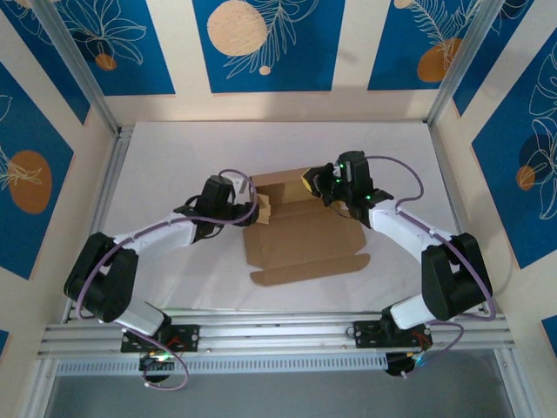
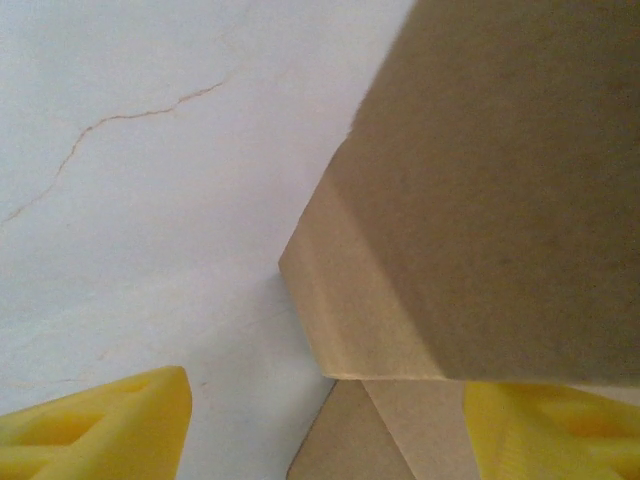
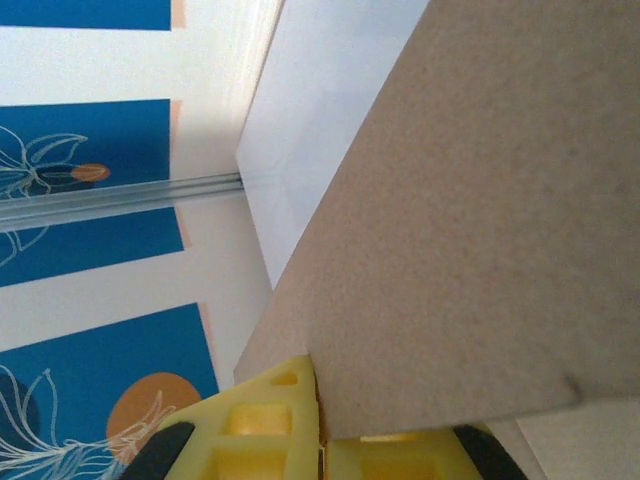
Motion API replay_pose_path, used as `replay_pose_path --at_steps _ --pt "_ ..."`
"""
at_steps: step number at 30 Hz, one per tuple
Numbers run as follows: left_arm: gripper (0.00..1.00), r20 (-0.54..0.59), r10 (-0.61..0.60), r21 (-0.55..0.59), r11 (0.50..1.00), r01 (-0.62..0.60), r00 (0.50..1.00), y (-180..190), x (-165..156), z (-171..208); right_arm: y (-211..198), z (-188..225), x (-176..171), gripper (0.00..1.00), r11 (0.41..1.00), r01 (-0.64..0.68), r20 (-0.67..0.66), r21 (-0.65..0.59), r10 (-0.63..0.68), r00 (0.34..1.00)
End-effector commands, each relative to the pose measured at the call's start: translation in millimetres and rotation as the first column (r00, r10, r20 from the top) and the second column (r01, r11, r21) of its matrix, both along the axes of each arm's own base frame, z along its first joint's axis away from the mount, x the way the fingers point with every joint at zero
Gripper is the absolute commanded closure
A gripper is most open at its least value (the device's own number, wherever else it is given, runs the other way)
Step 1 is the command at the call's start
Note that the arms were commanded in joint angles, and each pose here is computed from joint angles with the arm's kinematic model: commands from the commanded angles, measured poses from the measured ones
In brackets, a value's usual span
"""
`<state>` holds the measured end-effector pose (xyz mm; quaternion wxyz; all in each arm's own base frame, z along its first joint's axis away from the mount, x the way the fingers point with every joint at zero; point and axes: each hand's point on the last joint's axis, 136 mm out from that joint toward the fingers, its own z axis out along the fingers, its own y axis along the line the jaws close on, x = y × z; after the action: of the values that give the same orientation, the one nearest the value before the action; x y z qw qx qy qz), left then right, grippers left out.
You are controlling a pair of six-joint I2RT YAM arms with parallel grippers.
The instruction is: Fold the paper box
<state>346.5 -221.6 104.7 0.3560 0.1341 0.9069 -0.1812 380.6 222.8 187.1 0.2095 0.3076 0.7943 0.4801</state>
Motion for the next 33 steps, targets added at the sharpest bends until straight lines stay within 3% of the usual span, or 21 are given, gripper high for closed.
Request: replay_pose_path --at_steps 1,14,17,33 --pt "0.28 0.174 0.023 -0.002 1.0 -0.023 0.984 -3.7 17.7 26.6 5.2 -29.3 -19.5 0.9 0.996 -0.048 -0.066 -0.07 0.043 0.997" --pt "0.29 0.392 0.095 -0.017 0.995 -0.096 0.915 4.5 28.2 43.7 15.7 -38.0 -26.7 0.9 0.994 -0.066 -0.082 -0.091 0.058 0.995" --pt "0.29 0.448 0.075 -0.037 0.997 -0.066 0.891 -2.7 26.4 49.7 15.7 -42.9 -29.8 0.9 0.993 -0.063 -0.097 -0.099 0.054 0.994" --pt "0.24 0.533 0.057 -0.077 0.997 -0.019 0.844 -6.8 21.1 51.5 13.0 -34.6 -24.9 0.88 0.999 -0.03 -0.134 -0.034 0.025 0.991"
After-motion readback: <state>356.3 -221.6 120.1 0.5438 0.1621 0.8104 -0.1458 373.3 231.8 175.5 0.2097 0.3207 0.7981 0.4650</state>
